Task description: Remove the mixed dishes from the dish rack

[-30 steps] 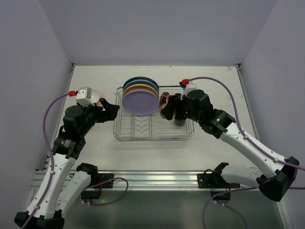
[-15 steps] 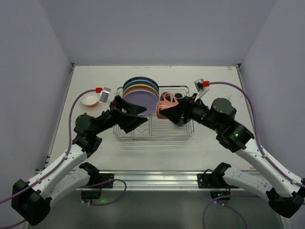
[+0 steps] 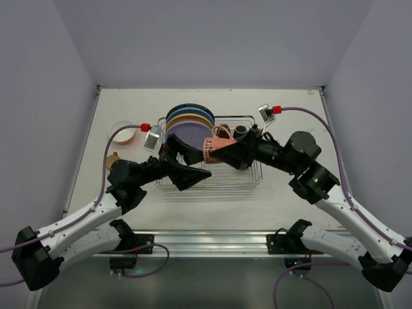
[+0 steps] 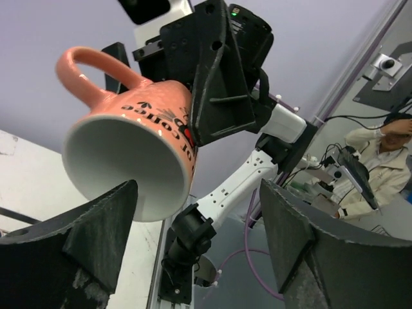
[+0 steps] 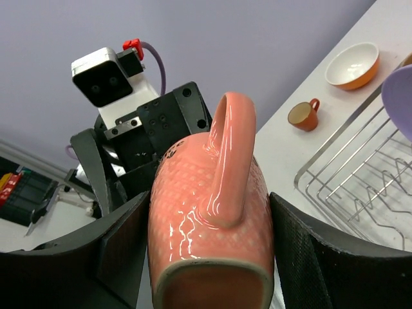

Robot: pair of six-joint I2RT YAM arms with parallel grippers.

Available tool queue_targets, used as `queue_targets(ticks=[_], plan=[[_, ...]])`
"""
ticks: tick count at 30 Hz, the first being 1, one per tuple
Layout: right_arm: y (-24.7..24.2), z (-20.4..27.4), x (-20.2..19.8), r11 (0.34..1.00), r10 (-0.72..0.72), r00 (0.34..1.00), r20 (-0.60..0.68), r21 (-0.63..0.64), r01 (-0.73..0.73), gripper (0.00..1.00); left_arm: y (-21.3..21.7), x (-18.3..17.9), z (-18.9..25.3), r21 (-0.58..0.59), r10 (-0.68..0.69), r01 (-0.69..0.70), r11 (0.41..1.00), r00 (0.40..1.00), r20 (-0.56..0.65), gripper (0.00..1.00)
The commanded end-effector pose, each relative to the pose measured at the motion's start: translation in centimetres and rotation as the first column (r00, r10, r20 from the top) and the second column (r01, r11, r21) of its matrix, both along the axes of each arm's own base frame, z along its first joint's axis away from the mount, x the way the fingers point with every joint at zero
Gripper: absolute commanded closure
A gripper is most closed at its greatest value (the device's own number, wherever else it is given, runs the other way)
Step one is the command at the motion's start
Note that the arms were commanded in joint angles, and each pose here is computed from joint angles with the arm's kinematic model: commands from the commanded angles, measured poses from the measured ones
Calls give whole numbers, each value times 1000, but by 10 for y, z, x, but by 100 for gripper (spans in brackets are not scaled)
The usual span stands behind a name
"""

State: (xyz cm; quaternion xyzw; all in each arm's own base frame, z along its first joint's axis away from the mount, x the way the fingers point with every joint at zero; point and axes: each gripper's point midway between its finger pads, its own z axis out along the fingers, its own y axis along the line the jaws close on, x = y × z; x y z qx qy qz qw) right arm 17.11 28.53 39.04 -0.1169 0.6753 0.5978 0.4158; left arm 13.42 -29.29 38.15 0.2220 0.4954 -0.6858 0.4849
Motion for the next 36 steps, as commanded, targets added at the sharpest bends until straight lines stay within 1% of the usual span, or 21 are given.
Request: queue_targets(ticks=[1, 2, 4, 5, 7, 11, 13, 18, 20, 23, 24, 25, 26, 28, 29, 31, 32, 33, 34, 35, 36], plan=[[5, 31, -14, 993, 78, 996, 49, 90, -82, 100, 2, -11, 29, -61, 18, -9, 998, 986, 163, 23], [8, 29, -13, 992, 88, 996, 34, 84, -91, 100, -2, -13, 28, -54, 9, 0, 999, 985, 172, 27], [9, 28, -16, 990, 110, 994, 19, 85, -111, 100, -7, -9, 26, -30, 19, -14, 999, 981, 195, 30], [10, 26, -15, 991, 109, 994, 6, 79, -109, 100, -10, -10, 25, -19, 17, -13, 1000, 979, 203, 37], [10, 23, -14, 992, 104, 995, -1, 73, -104, 100, -15, -6, 24, -2, 35, -35, 999, 973, 229, 46], [9, 19, -14, 993, 104, 994, -15, 60, -103, 100, -20, -2, 18, 31, 50, -59, 998, 966, 254, 71], [8, 21, -16, 993, 105, 994, -7, 60, -104, 100, -19, -3, 18, 31, 54, -65, 997, 961, 272, 79], [7, 30, -22, 990, 128, 992, 12, 65, -129, 100, -15, -6, 16, 30, 63, -75, 997, 953, 298, 92], [9, 30, -23, 987, 144, 989, 12, 69, -145, 100, -15, -6, 16, 29, 67, -80, 996, 951, 303, 100], [12, 28, -23, 985, 160, 987, 7, 64, -160, 99, -16, -1, 13, 53, 82, -102, 993, 952, 296, 100], [13, 25, -23, 985, 162, 987, 5, 59, -162, 95, -17, 3, 8, 78, 90, -117, 990, 955, 283, 100], [13, 24, -23, 985, 162, 987, 1, 57, -162, 86, -15, 6, 8, 79, 113, -139, 987, 954, 278, 100], [13, 21, -22, 986, 159, 987, -8, 51, -159, 56, -15, 8, 2, 100, 118, -149, 984, 958, 262, 100], [11, 17, -14, 993, 109, 994, -13, 36, -109, 9, -9, 16, 3, 105, 177, -208, 973, 952, 249, 100], [8, 10, -10, 997, 78, 997, -22, 4, -78, 1, -7, 20, -5, 137, 193, -227, 964, 955, 226, 100], [2, 5, 4, 1000, -11, 1000, -29, -25, 10, 1, 3, 31, -2, 149, 277, -310, 939, 938, 208, 100], [-3, 0, 8, 998, -43, 999, -25, -50, 41, 1, 5, 38, -18, 222, 303, -336, 915, 937, 171, 100], [-6, -2, 11, 996, -67, 997, -22, -61, 66, 1, 13, 52, -21, 247, 385, -413, 877, 910, 153, 100], [-12, -3, 18, 990, -119, 993, -17, -72, 118, 1, 20, 59, -25, 279, 428, -452, 847, 892, 145, 100], [-19, -7, 20, 984, -151, 989, -7, -99, 150, 1, 26, 64, -37, 349, 460, -474, 808, 879, 127, 100], [-25, -12, 24, 975, -187, 982, -8, -120, 185, 1, 33, 70, -42, 384, 501, -508, 771, 856, 128, 100]])
